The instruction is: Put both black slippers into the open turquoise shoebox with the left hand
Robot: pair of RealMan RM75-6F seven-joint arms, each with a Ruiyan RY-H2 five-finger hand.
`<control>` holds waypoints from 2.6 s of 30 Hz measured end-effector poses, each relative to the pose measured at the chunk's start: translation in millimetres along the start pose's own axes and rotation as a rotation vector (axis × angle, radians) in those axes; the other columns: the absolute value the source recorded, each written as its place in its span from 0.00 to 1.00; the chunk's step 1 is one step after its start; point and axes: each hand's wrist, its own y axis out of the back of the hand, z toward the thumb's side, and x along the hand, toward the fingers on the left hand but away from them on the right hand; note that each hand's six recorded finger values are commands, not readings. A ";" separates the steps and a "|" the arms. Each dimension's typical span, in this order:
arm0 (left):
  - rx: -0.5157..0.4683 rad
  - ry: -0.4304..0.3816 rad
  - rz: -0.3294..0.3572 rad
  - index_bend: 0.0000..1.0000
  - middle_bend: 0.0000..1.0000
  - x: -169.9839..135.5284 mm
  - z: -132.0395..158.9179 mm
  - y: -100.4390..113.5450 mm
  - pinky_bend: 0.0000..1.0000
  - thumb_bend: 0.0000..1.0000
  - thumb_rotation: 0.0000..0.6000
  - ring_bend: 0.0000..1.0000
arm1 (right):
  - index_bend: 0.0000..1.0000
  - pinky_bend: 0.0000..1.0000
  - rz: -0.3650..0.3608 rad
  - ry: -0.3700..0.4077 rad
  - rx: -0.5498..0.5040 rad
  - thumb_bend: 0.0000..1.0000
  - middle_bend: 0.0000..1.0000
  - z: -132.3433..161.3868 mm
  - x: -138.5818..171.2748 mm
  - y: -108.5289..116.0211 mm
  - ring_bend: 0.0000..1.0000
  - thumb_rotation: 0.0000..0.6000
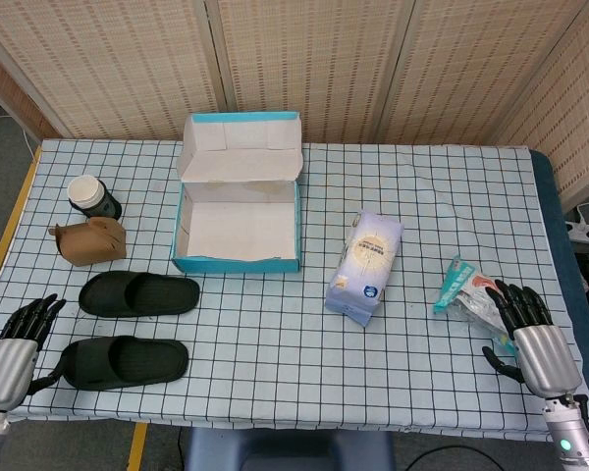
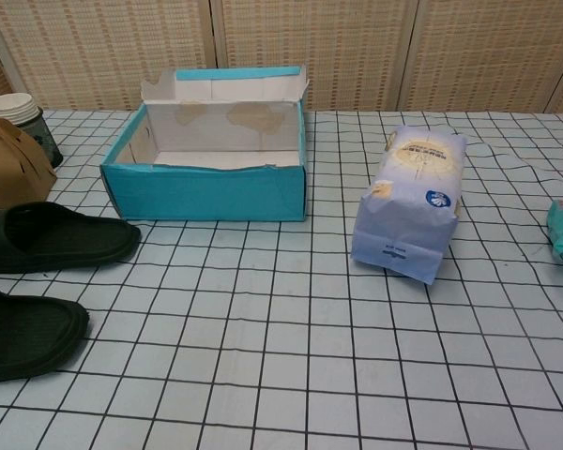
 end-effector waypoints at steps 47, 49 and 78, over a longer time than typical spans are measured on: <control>0.122 0.009 -0.503 0.00 0.00 17.1 24.1 -97.7 0.15 0.27 1.00 0.00 | 0.00 0.00 0.037 0.031 -0.060 0.18 0.00 -0.9 9.2 9.9 0.00 1.00; 0.131 0.004 -0.513 0.00 0.00 17.7 25.6 -100.9 0.16 0.27 1.00 0.00 | 0.00 0.00 0.039 0.032 -0.060 0.18 0.00 -1.0 8.8 9.8 0.00 1.00; 0.175 0.003 -0.309 0.46 0.55 21.9 29.3 -84.3 0.56 0.56 1.00 0.53 | 0.00 0.00 0.068 0.032 -0.064 0.18 0.00 1.7 9.2 4.8 0.00 1.00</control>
